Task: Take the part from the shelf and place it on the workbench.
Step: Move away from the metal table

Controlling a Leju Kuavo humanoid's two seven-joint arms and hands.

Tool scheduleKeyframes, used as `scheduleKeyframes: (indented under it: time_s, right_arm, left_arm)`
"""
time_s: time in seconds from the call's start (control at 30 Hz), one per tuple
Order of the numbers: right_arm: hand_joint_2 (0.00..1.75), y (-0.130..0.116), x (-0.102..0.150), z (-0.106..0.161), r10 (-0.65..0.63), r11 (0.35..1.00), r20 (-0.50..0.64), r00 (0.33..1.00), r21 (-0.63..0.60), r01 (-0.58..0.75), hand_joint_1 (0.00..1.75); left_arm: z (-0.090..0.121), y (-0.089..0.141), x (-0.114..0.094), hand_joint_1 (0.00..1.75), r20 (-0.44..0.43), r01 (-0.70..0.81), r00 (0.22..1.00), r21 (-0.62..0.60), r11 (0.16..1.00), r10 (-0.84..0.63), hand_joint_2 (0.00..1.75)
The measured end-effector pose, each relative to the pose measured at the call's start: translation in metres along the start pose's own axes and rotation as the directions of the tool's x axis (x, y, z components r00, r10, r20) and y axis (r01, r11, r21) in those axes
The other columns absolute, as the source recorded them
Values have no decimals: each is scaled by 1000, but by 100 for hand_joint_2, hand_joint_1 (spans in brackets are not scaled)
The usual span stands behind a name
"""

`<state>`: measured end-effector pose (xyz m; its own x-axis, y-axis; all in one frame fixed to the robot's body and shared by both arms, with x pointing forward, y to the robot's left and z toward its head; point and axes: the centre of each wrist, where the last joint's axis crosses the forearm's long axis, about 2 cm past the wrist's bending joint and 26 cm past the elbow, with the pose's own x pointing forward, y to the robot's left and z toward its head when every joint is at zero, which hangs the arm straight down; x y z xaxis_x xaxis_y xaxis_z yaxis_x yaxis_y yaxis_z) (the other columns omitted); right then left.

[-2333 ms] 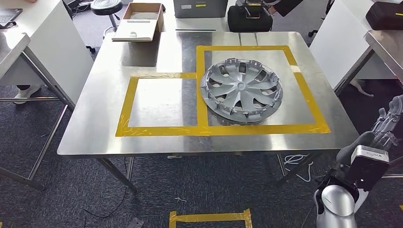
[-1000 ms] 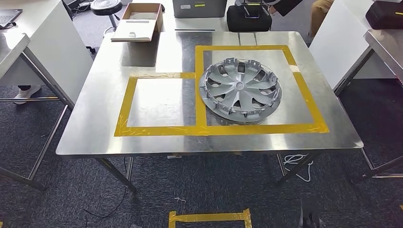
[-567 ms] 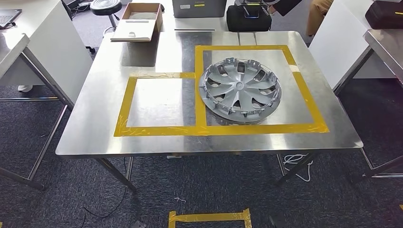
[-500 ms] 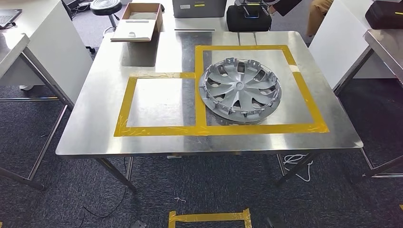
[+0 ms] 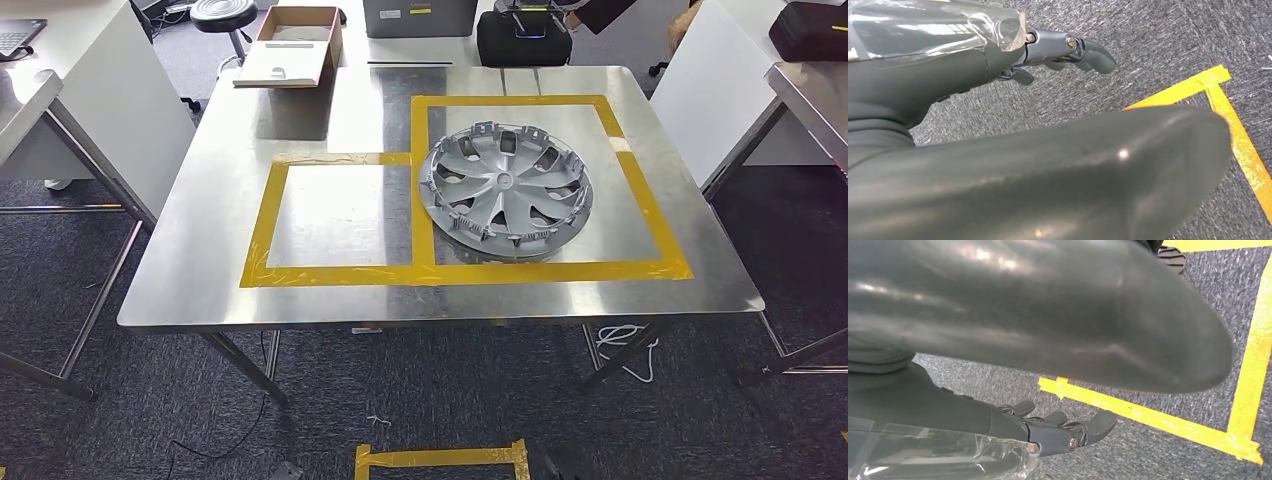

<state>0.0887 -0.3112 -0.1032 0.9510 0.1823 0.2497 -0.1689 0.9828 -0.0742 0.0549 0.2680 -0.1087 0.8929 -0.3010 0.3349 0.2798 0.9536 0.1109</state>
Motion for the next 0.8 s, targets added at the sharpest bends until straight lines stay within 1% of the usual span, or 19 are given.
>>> scheduleKeyframes:
  time_s: [0.47,0.67,0.8]
  right_arm:
    - [0,1,4,0,42,999,-12,999,15,-42,0]
    - [0,3,14,-1,74,997,-21,997,19,-74,0]
    - [0,2,22,-1,77,997,-24,997,17,-77,0]
  left_arm:
    - [1,1,-4,0,-9,-46,999,11,999,46,0]
    - [1,4,-7,0,-5,-79,997,28,996,79,0]
    - [1,5,-5,0,-1,-82,997,32,996,82,0]
